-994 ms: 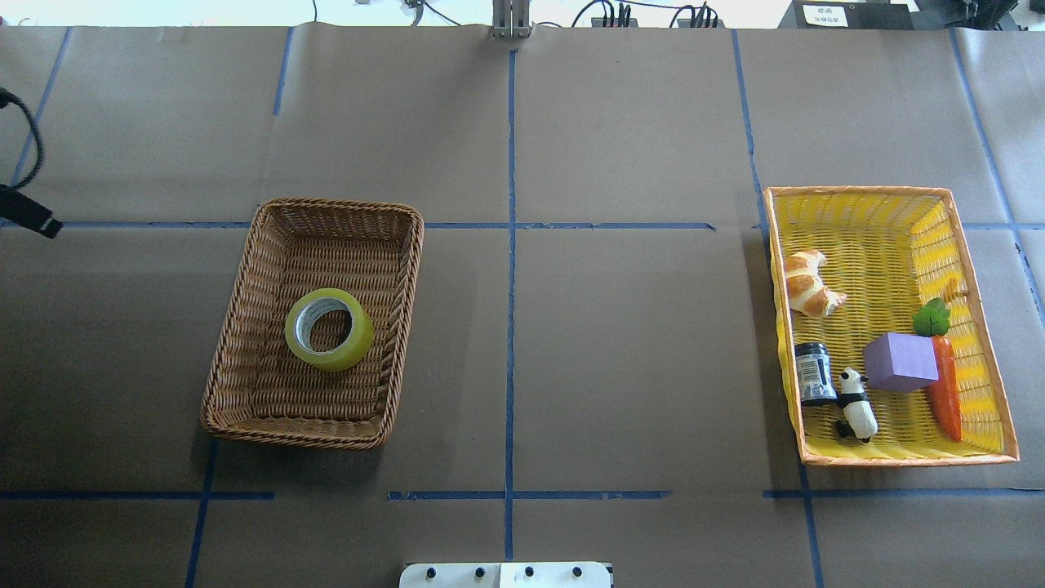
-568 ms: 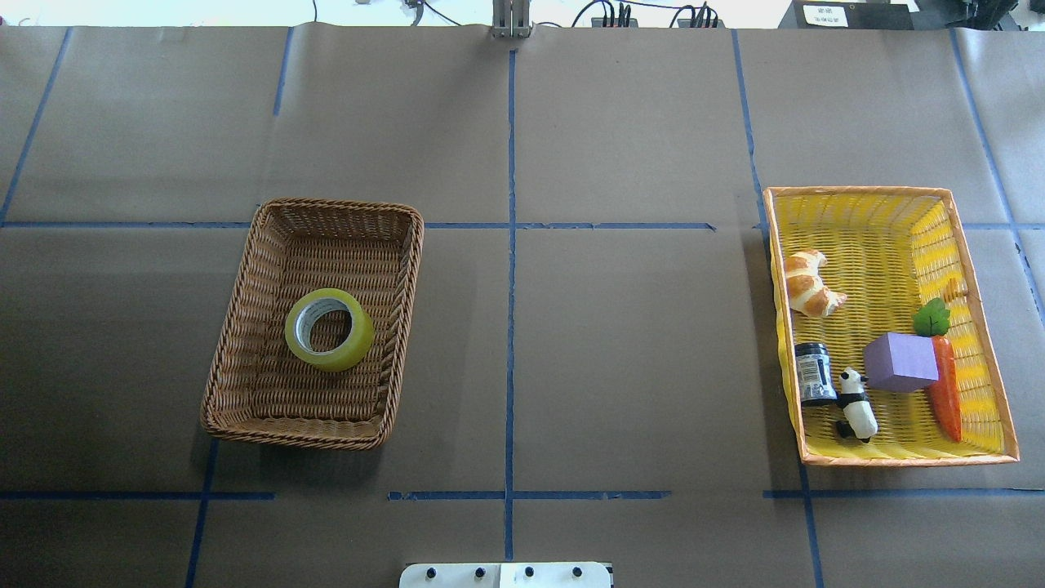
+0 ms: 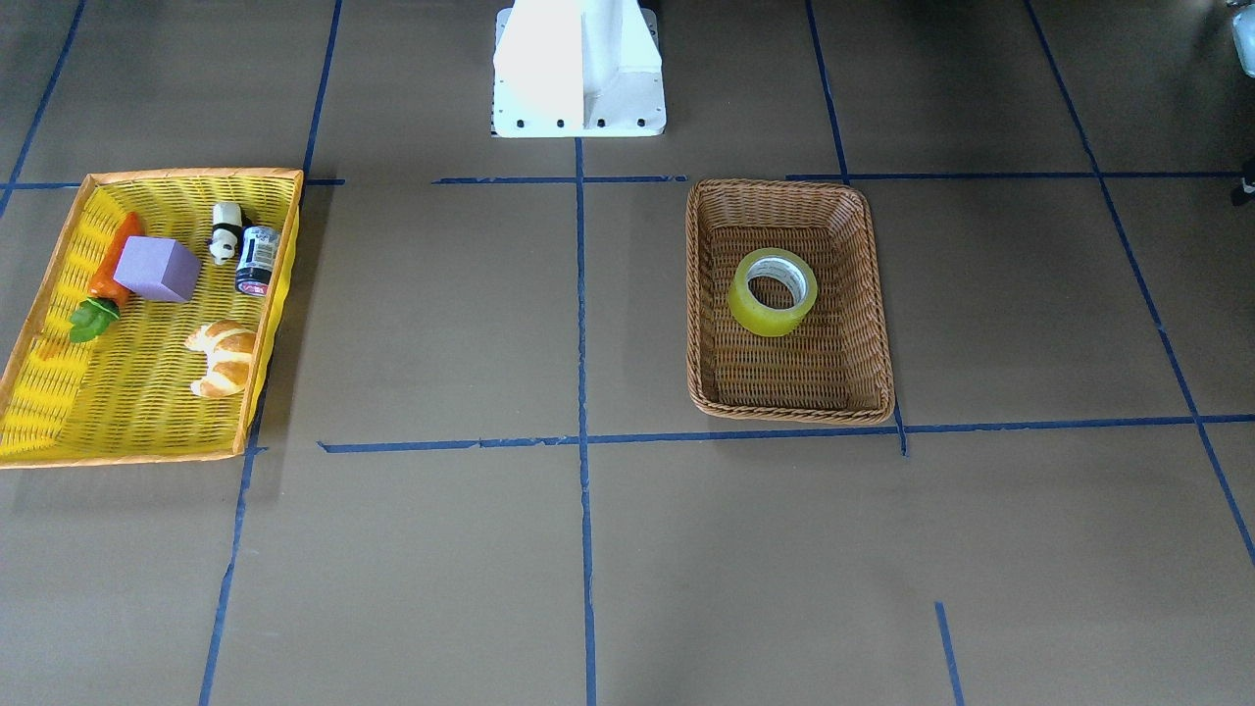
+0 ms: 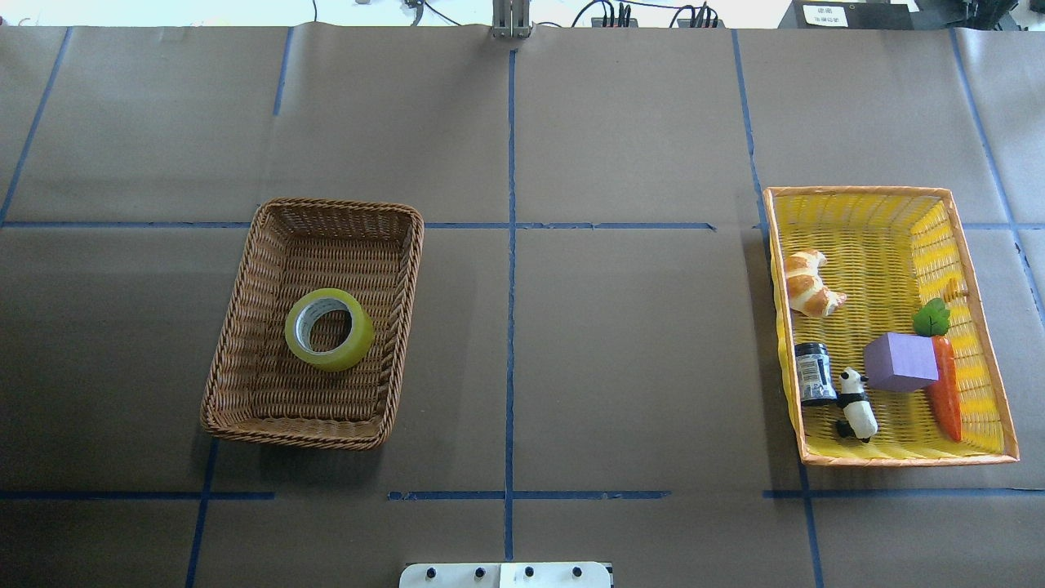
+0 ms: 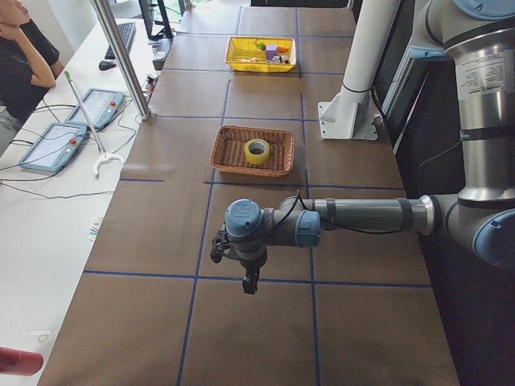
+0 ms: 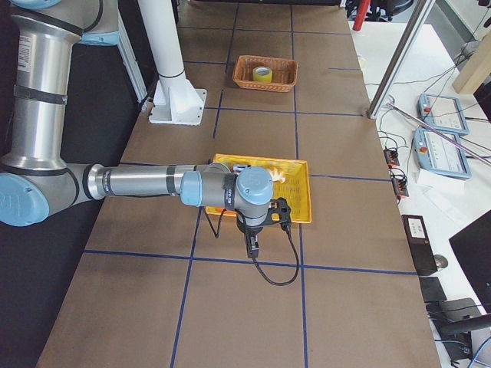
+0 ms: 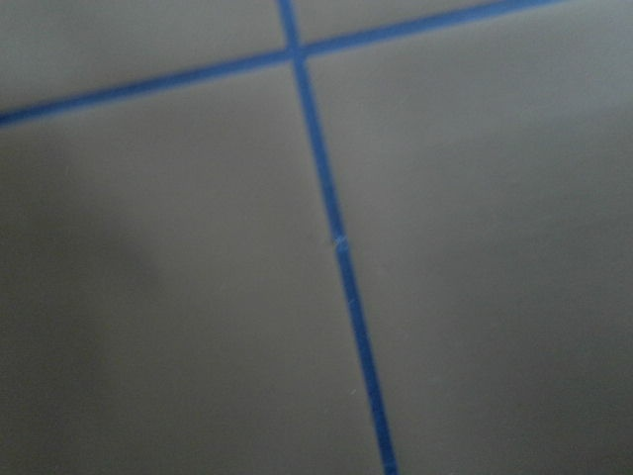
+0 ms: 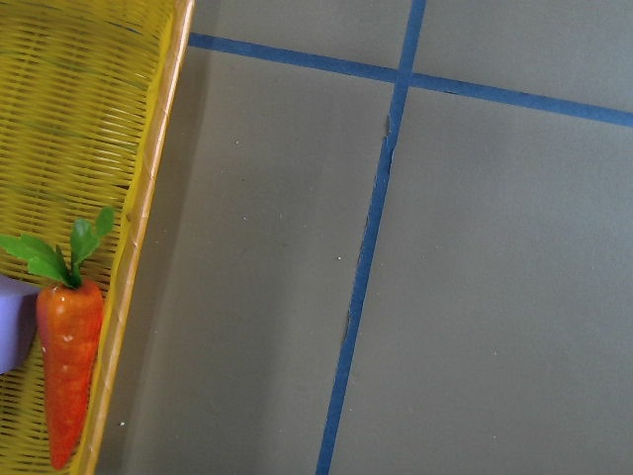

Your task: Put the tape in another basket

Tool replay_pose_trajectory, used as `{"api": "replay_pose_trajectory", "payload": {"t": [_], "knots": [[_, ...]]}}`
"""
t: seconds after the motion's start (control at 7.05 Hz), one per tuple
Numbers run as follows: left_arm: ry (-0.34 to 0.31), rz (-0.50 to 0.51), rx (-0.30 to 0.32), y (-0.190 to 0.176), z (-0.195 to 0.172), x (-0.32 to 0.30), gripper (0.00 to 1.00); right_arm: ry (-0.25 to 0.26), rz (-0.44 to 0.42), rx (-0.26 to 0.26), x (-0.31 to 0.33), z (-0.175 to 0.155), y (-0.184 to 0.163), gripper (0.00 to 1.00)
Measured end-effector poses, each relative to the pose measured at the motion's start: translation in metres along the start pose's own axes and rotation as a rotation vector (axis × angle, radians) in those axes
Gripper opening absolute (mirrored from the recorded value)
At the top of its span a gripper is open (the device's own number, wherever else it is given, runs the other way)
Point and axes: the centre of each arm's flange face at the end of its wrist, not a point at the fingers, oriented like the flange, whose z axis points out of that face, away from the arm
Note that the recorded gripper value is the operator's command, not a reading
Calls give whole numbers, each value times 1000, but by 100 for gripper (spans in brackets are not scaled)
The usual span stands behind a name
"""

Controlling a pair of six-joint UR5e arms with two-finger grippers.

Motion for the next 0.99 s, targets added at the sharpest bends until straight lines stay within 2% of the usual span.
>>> {"api": "replay_pose_trajectory", "payload": {"t": [0.28, 0.99], "knots": [[-2, -31, 7, 5, -4, -11, 100, 1, 0, -1, 1, 1, 1, 100], [-9, -18, 29, 0, -12, -7, 100, -3, 13, -14, 7, 7, 5, 100]]}}
